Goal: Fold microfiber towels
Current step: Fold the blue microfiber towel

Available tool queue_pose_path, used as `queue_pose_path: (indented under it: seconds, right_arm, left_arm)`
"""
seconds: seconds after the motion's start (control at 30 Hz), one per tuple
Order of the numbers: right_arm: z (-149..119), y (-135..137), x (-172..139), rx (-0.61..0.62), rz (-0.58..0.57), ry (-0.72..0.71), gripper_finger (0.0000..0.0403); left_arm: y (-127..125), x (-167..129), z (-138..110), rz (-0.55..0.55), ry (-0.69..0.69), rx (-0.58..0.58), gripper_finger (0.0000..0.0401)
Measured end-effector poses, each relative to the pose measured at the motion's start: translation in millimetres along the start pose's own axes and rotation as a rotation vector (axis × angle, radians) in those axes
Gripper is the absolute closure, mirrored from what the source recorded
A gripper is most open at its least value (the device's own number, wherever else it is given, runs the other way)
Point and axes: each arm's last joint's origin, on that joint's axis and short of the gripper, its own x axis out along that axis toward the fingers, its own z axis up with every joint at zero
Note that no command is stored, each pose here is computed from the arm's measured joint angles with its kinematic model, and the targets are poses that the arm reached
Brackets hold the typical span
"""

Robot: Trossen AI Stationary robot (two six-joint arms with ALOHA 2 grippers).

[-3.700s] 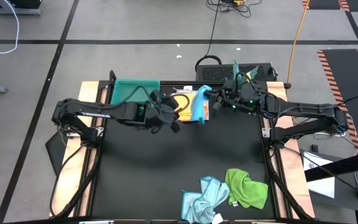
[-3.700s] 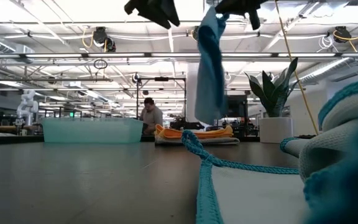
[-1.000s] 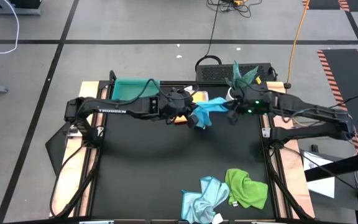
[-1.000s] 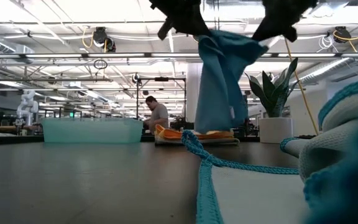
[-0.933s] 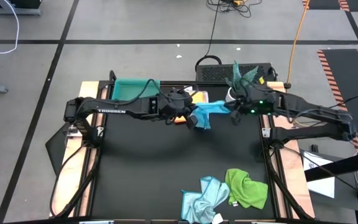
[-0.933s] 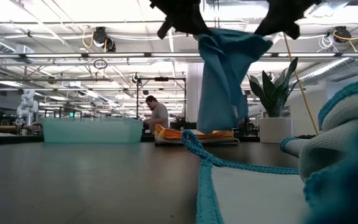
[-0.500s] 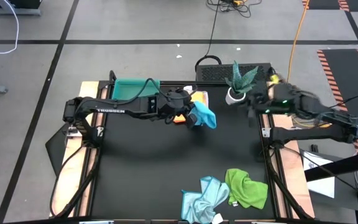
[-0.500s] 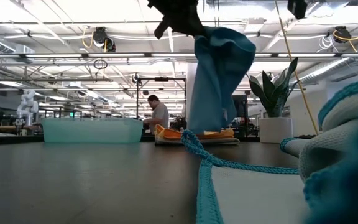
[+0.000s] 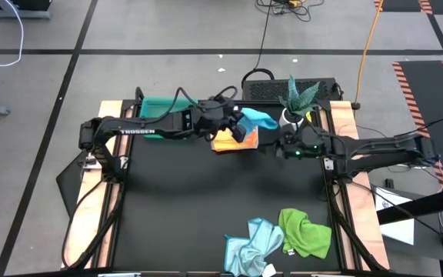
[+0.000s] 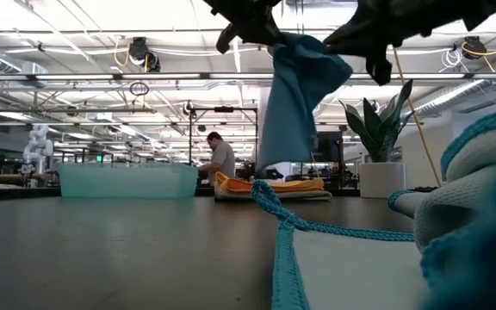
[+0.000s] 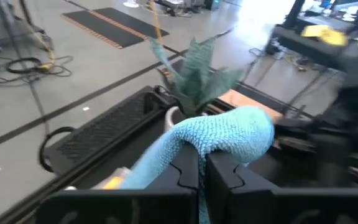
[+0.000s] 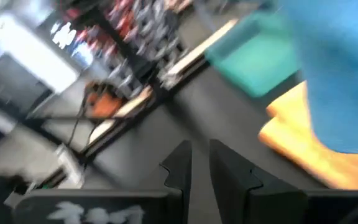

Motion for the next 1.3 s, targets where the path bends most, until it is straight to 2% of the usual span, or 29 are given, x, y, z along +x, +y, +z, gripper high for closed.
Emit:
queue_pose_path:
  seconds: [0.23,0.33,0.5,0.6,0.67,0.93,1.17,1.3]
  right_arm:
    - [-15.4,-22.2,13.0,0.013,-0.044,-0.005,0.0343]
    - [-15.1,-27.7,18.6,0.007,-0.068,-0.011,0.0320]
    - [-4.4,-30.2,21.0,-0.026,-0.035,-0.088,0.0270]
    - [-1.0,-31.1,17.3,-0.056,0.013,-0.069,0.0248]
    - [-2.0,-34.0,14.0,-0.055,-0.006,-0.037,0.0241]
    - [-7.5,-40.2,-4.8,-0.059,-0.093,0.062,0.0248]
    - [7.4,-32.4,-8.2,-0.074,-0.036,-0.095,0.0252]
    - [15.4,-28.5,-6.2,-0.111,-0.020,-0.196,0.0252]
  left_arm:
    - [-5.4,-1.8,-0.1,-0.032,-0.007,-0.008,0.0391]
    - [-7.2,-1.9,1.9,-0.076,-0.018,-0.014,0.0397]
    - [-10.8,-2.8,1.5,-0.138,-0.004,-0.050,0.0388]
    - [-13.0,-4.0,1.0,-0.145,-0.003,-0.046,0.0393]
    - [-14.4,-6.0,0.9,-0.149,0.002,-0.043,0.0397]
    - [-15.9,-26.4,8.4,-0.159,0.019,-0.026,0.0396]
    - [-14.2,-33.5,13.5,-0.159,0.009,-0.041,0.0387]
    - [-15.0,-33.6,12.6,-0.164,0.015,-0.039,0.0396]
